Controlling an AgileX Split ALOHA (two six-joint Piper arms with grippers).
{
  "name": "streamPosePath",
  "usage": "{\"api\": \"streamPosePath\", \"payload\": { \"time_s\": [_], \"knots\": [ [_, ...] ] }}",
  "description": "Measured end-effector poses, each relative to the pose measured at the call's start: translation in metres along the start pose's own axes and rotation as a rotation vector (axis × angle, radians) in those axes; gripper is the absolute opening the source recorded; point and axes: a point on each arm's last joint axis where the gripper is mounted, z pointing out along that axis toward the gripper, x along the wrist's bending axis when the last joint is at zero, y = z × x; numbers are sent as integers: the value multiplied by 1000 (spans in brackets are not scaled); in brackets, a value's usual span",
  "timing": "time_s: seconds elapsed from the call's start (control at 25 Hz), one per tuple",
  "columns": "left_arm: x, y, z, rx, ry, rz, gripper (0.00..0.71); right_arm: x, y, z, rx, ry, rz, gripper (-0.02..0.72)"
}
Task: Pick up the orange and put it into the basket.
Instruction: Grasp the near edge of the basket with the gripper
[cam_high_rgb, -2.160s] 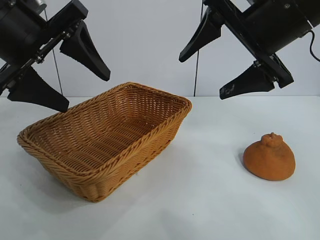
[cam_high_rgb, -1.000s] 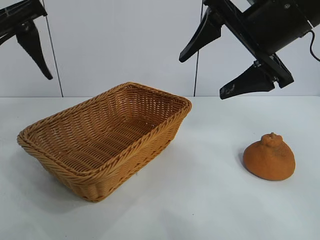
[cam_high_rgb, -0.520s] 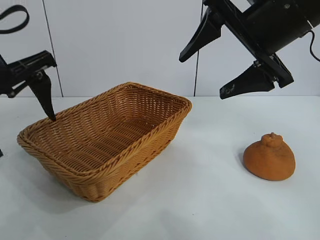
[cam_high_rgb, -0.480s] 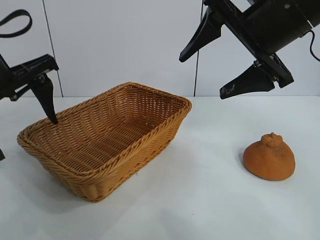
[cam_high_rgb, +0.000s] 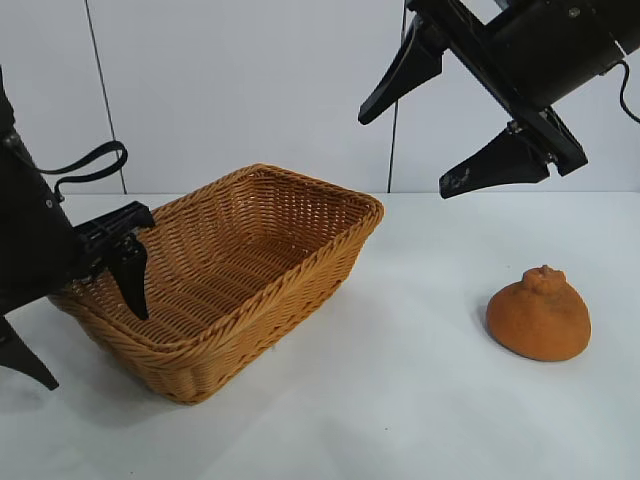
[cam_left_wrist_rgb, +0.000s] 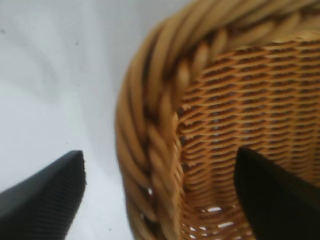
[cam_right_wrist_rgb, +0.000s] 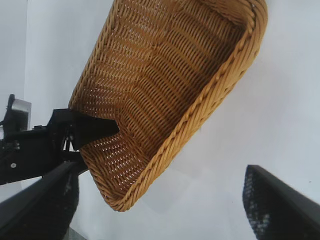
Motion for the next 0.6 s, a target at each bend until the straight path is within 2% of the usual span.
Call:
{"api": "streamPosePath", "payload": {
  "time_s": [0.12,0.2,0.28,0.4,0.44,0.6],
  "knots": [
    [0,0,1,-1,-1,2,574,0,0,0,-3,1,2,610],
    [0,0,1,-1,-1,2,522,0,0,0,-3,1,2,610],
    [0,0,1,-1,-1,1,396,0,0,0,-3,1,2,610],
    [0,0,1,-1,-3,-1,136,0,0,0,-3,1,2,610],
    [-1,0,1,2,-9,-20,96,0,0,0,-3,1,2,610],
    [-1,1,-1,1,-14,-19,90,0,0,0,-4,0,2,610]
  ]
}}
